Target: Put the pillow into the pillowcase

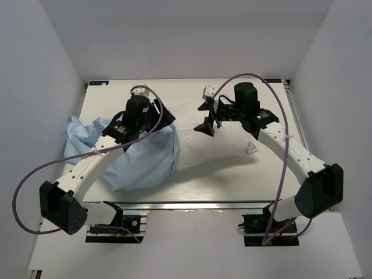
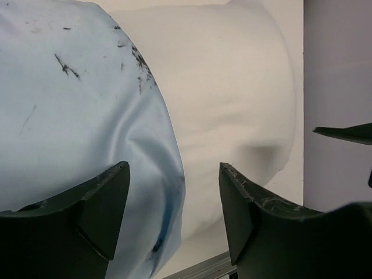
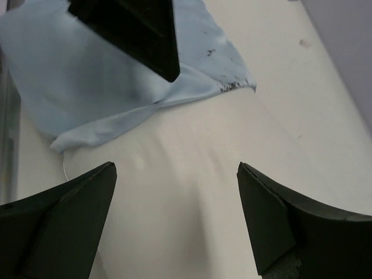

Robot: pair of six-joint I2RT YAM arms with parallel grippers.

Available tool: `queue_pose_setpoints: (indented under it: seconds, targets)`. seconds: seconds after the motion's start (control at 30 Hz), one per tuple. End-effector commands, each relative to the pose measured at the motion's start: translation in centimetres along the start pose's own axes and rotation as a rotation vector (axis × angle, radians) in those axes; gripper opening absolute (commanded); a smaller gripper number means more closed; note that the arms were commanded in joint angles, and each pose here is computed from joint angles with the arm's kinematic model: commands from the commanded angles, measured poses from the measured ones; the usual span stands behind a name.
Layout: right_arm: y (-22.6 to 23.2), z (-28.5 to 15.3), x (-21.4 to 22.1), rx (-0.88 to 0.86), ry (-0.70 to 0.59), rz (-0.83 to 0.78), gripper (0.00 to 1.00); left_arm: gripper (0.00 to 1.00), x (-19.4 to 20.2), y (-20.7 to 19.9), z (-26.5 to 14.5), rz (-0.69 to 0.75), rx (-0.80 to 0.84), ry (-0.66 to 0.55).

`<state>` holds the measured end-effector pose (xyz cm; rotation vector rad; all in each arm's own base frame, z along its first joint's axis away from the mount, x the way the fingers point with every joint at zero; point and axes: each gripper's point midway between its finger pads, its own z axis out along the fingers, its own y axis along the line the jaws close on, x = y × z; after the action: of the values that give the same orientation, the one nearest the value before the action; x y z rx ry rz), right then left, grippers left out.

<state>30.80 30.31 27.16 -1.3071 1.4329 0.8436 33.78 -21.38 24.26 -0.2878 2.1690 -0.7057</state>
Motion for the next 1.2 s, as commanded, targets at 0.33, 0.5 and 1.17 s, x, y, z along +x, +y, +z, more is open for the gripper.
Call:
queue_pose_setpoints:
  seconds: [0.33, 0.5, 1.17]
  targets:
    - [6.2, -3.1, 7.1, -0.15, 0.116, -0.618, 0.89, 0.71, 3.1, -0.5, -10.2, -0.12, 0.112, 0.088]
    - [7.4, -1.4, 9.9, -0.043, 0.164, -0.634, 0.89, 0.71, 4.3, 1.8, -13.4, -0.174, 0.088, 0.04]
    - [0.9, 6.9, 6.6, 0.291, 0.215, -0.375, 0.07, 0.65, 3.2, -0.5, -15.5, -0.124, 0.221, 0.002]
